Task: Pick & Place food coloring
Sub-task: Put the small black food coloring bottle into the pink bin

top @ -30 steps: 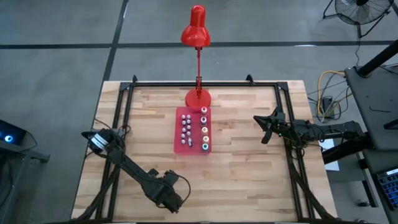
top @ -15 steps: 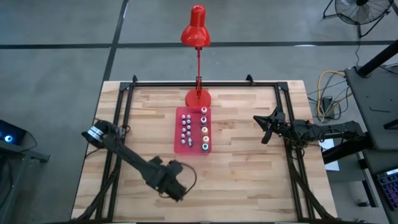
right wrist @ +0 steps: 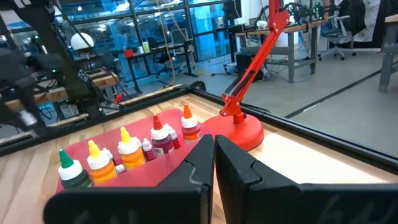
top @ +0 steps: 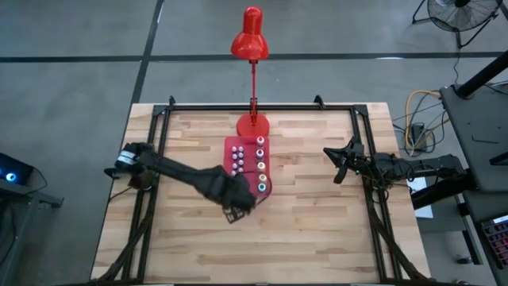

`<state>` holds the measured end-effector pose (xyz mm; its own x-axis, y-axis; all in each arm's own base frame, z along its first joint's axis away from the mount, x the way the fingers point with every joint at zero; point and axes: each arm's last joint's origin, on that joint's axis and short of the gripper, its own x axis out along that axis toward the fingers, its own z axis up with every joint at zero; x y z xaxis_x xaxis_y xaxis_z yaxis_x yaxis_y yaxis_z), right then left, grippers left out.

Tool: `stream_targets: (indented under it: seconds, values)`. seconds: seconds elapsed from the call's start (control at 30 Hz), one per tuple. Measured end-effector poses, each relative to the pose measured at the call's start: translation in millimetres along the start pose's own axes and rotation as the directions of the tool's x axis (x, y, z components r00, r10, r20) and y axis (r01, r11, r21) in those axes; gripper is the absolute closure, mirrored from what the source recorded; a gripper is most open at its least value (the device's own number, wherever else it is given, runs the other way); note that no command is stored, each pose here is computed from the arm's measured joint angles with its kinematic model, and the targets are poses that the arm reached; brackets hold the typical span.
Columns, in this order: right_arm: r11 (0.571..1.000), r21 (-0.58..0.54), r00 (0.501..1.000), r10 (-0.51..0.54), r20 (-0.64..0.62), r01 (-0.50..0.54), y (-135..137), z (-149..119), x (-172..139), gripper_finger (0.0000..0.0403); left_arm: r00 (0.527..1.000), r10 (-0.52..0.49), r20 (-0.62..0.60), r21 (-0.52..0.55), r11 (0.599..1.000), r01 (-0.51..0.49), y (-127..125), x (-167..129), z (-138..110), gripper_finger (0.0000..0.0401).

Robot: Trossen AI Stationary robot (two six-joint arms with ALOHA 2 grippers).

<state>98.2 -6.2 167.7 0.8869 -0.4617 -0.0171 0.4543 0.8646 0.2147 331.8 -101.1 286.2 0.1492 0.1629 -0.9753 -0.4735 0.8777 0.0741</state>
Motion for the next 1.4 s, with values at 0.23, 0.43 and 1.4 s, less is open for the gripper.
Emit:
stream_targets:
  seconds: [0.23,0.43,1.4]
  values:
    - [1.000,0.000,1.000,0.000,0.000,0.000,0,0,0,0.0394,0.999,0.039,0.026,0.126,0.991,-0.042,27,9,26,0.0357]
    - [1.000,0.000,1.000,0.000,0.000,0.000,0,0,0,0.0394,0.999,0.041,0.032,0.282,0.958,-0.048,40,26,36,0.0357]
    - [1.000,0.000,1.000,0.000,0.000,0.000,0,0,0,0.0394,0.994,-0.114,0.001,0.512,0.854,0.097,40,69,35,0.0357]
